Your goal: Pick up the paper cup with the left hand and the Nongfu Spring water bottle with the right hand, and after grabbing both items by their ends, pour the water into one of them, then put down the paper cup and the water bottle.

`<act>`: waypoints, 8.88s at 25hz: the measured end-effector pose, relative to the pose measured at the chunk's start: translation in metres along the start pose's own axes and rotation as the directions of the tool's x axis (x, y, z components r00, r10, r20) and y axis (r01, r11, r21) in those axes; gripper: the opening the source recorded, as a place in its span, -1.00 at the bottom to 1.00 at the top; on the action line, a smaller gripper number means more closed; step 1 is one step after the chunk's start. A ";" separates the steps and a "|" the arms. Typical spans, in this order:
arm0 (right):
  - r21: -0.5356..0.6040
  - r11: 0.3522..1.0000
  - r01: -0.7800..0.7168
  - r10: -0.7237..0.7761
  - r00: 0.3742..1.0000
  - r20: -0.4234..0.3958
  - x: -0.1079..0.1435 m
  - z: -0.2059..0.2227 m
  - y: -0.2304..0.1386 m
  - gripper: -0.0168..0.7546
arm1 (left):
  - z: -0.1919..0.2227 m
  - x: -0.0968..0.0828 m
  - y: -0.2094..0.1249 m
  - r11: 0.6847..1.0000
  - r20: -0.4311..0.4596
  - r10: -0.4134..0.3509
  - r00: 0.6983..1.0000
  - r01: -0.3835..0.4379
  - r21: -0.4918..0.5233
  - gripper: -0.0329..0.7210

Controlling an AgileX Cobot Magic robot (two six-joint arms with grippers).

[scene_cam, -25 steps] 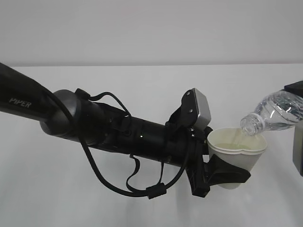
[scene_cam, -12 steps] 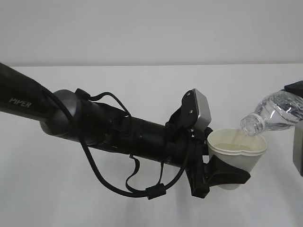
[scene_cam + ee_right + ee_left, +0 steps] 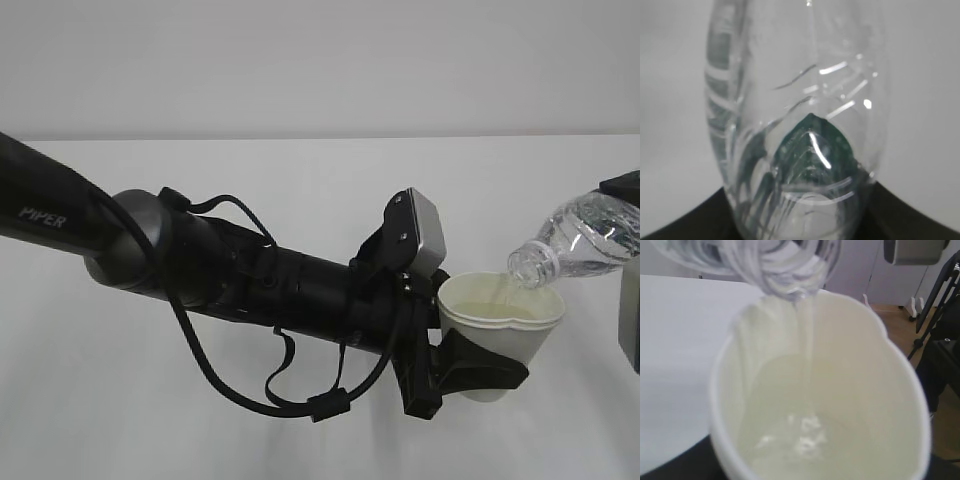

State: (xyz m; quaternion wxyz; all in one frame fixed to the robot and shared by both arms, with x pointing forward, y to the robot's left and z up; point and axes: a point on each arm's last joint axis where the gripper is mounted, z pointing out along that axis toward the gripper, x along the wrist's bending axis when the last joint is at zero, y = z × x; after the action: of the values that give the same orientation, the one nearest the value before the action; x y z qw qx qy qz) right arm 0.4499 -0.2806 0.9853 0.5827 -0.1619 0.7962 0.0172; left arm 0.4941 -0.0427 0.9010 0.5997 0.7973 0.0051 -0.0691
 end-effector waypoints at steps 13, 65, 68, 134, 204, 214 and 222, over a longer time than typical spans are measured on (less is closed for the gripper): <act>0.000 1.000 0.000 0.000 1.000 0.000 0.000 0.000 0.000 -0.06 | 0.000 0.000 0.000 1.000 0.000 0.000 1.000 0.000 0.000 0.13; 0.003 1.000 0.025 -0.025 1.000 -0.015 0.001 0.000 0.000 -0.07 | 0.000 0.000 0.000 1.000 0.003 0.003 1.000 -0.003 0.003 0.11; 0.003 1.000 0.027 -0.027 1.000 -0.015 0.001 0.000 0.000 -0.07 | 0.000 0.000 0.000 1.000 0.003 0.003 1.000 -0.003 0.003 0.11; 0.019 0.816 -0.578 0.578 0.816 0.002 0.001 0.000 -0.002 -0.07 | 0.000 0.013 0.012 0.999 -0.064 -0.001 0.998 -0.001 -0.032 0.11; -0.060 -0.086 -0.994 0.996 -0.084 -0.033 0.077 0.114 -0.004 -0.17 | -0.039 0.053 0.005 0.999 -0.217 -0.016 0.976 0.006 -0.047 0.10; -0.073 -0.084 -0.994 0.996 -0.082 -0.033 0.082 0.141 -0.009 -0.17 | -0.039 0.053 0.005 0.999 -0.214 -0.010 0.977 0.002 -0.037 0.10; -0.078 -0.085 -0.993 0.996 -0.082 -0.032 0.084 0.152 -0.011 -0.17 | -0.039 0.054 0.003 1.000 -0.219 -0.005 0.976 0.000 -0.022 0.10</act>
State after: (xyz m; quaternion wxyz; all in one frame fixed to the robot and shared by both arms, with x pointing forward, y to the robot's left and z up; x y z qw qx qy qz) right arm 0.5702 -0.2780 0.8596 0.3894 0.4541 0.6465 0.4735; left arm 0.5515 -0.0099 0.9086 0.6039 0.7935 0.0729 0.0183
